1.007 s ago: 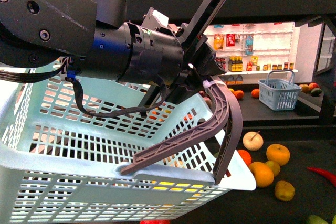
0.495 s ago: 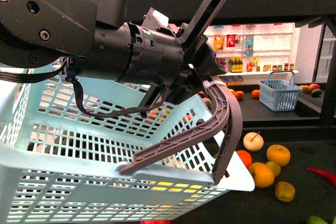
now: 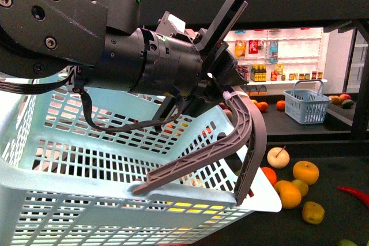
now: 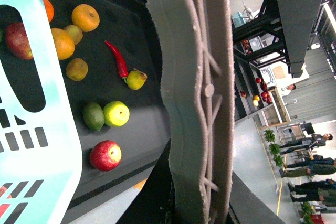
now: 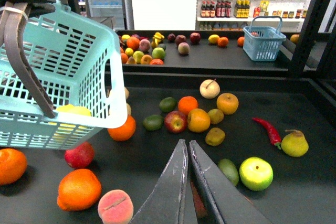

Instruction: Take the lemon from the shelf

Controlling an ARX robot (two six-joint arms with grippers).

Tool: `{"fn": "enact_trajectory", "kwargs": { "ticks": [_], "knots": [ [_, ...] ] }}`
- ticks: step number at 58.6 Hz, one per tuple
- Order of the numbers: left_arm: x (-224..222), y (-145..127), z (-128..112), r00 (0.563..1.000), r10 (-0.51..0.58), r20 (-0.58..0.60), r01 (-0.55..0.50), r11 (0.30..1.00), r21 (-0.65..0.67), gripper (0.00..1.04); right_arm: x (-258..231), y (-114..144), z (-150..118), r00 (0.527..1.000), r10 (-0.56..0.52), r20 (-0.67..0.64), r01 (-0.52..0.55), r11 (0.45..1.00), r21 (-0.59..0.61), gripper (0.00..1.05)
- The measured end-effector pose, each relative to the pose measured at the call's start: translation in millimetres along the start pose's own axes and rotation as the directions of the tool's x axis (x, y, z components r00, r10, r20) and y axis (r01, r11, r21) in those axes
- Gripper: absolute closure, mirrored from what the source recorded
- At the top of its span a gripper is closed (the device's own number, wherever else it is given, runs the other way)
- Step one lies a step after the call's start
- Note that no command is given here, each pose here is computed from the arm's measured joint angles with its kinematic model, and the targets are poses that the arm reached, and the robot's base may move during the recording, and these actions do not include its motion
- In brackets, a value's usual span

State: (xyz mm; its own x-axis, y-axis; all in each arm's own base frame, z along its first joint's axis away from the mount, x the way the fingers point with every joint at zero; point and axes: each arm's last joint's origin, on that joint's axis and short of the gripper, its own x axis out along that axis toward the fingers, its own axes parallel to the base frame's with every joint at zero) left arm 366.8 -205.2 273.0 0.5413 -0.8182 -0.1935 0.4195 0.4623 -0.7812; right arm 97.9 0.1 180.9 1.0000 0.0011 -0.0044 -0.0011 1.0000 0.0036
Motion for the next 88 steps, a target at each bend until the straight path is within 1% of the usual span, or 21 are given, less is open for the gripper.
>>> {"fn": "enact_trajectory", "kwargs": {
  "ticks": [13, 17, 34, 37, 38, 46, 50, 51, 52, 63, 64, 66, 68, 72, 81, 85, 86, 87, 88],
  "knots": [
    [0.0, 0.0, 0.0, 1.000, -0.001, -0.001, 0.001, 1.000, 0.000, 0.95, 0.0, 0.0, -6.1, 1.000, 0.000, -0.002, 0.000, 1.000, 0.000, 0.98],
    [0.0, 0.0, 0.0, 1.000, -0.001, -0.001, 0.001, 1.000, 0.000, 0.95, -0.2, -0.1, -13.7, 1.000, 0.000, 0.002, 0.000, 1.000, 0.000, 0.98],
    [0.0, 0.0, 0.0, 1.000, 0.000, 0.000, 0.000, 1.000, 0.000, 0.95, -0.6, -0.1, -13.0, 1.000, 0.000, 0.011, 0.000, 1.000, -0.001, 0.97],
    [0.0, 0.0, 0.0, 1.000, 0.001, 0.001, -0.001, 1.000, 0.000, 0.95, -0.6, -0.1, -13.0, 1.000, 0.000, 0.011, 0.000, 1.000, -0.001, 0.87],
    [0.0, 0.0, 0.0, 1.000, 0.001, 0.001, -0.001, 1.000, 0.000, 0.95, -0.6, 0.0, -13.0, 1.000, 0.000, 0.011, 0.000, 1.000, -0.001, 0.85],
    [0.0, 0.0, 0.0, 1.000, -0.001, -0.001, 0.001, 1.000, 0.000, 0.95, -0.6, 0.0, -13.0, 1.000, 0.000, 0.011, 0.000, 1.000, -0.001, 0.61],
    [0.0, 0.0, 0.0, 1.000, -0.001, -0.001, 0.001, 1.000, 0.000, 0.95, -0.6, 0.0, -13.0, 1.000, 0.000, 0.011, 0.000, 1.000, -0.001, 0.52],
    [0.0, 0.0, 0.0, 1.000, 0.000, 0.000, 0.000, 1.000, 0.000, 0.95, -0.6, 0.0, -13.0, 1.000, 0.000, 0.011, 0.000, 1.000, -0.001, 0.47],
    [0.0, 0.0, 0.0, 1.000, 0.000, 0.000, 0.000, 1.000, 0.000, 0.95, -0.6, -0.1, -13.0, 1.000, 0.000, 0.011, 0.000, 1.000, -0.001, 0.46],
    [0.0, 0.0, 0.0, 1.000, 0.000, 0.000, 0.000, 1.000, 0.000, 0.95, -0.6, 0.0, -13.0, 1.000, 0.000, 0.011, 0.000, 1.000, -0.001, 0.13],
    [0.0, 0.0, 0.0, 1.000, 0.000, 0.000, 0.000, 1.000, 0.000, 0.95, -0.6, 0.0, -13.0, 1.000, 0.000, 0.011, 0.000, 1.000, -0.001, 0.11],
    [0.0, 0.0, 0.0, 1.000, 0.000, 0.000, 0.000, 1.000, 0.000, 0.95, -0.6, 0.0, -13.0, 1.000, 0.000, 0.011, 0.000, 1.000, -0.001, 0.05],
    [0.0, 0.0, 0.0, 1.000, 0.000, 0.000, 0.000, 1.000, 0.000, 0.95, -0.6, 0.0, -13.0, 1.000, 0.000, 0.011, 0.000, 1.000, -0.001, 0.01],
    [0.0, 0.0, 0.0, 1.000, 0.000, 0.000, 0.000, 1.000, 0.000, 0.95, -0.6, 0.0, -13.0, 1.000, 0.000, 0.011, 0.000, 1.000, -0.001, 0.03],
    [0.0, 0.0, 0.0, 1.000, 0.000, 0.000, 0.000, 1.000, 0.000, 0.95, -0.6, -0.1, -13.0, 1.000, 0.000, 0.011, 0.000, 1.000, -0.001, 0.02],
    [-0.7, 0.5, 1.7, 0.993, -0.013, 0.115, 0.015, 1.000, -0.019, 0.95, -0.6, 0.0, -13.0, 1.000, 0.000, 0.011, 0.000, 1.000, -0.001, 0.02],
    [-0.9, 1.0, 2.4, 0.987, -0.017, 0.162, 0.022, 0.999, -0.024, 0.95, -0.6, 0.0, -13.0, 1.000, 0.000, 0.011, 0.000, 1.000, -0.001, 0.02],
    [-1.0, 1.0, 2.6, 0.985, -0.018, 0.171, 0.023, 0.999, -0.026, 0.95, -0.6, 0.0, -13.0, 1.000, 0.000, 0.011, 0.000, 1.000, -0.001, 0.02],
    [-1.0, 1.3, 3.7, 0.979, -0.017, 0.205, 0.025, 0.999, -0.037, 0.95, -0.6, 0.0, -13.0, 1.000, 0.000, 0.011, 0.000, 1.000, -0.001, 0.02]
  ]
}}
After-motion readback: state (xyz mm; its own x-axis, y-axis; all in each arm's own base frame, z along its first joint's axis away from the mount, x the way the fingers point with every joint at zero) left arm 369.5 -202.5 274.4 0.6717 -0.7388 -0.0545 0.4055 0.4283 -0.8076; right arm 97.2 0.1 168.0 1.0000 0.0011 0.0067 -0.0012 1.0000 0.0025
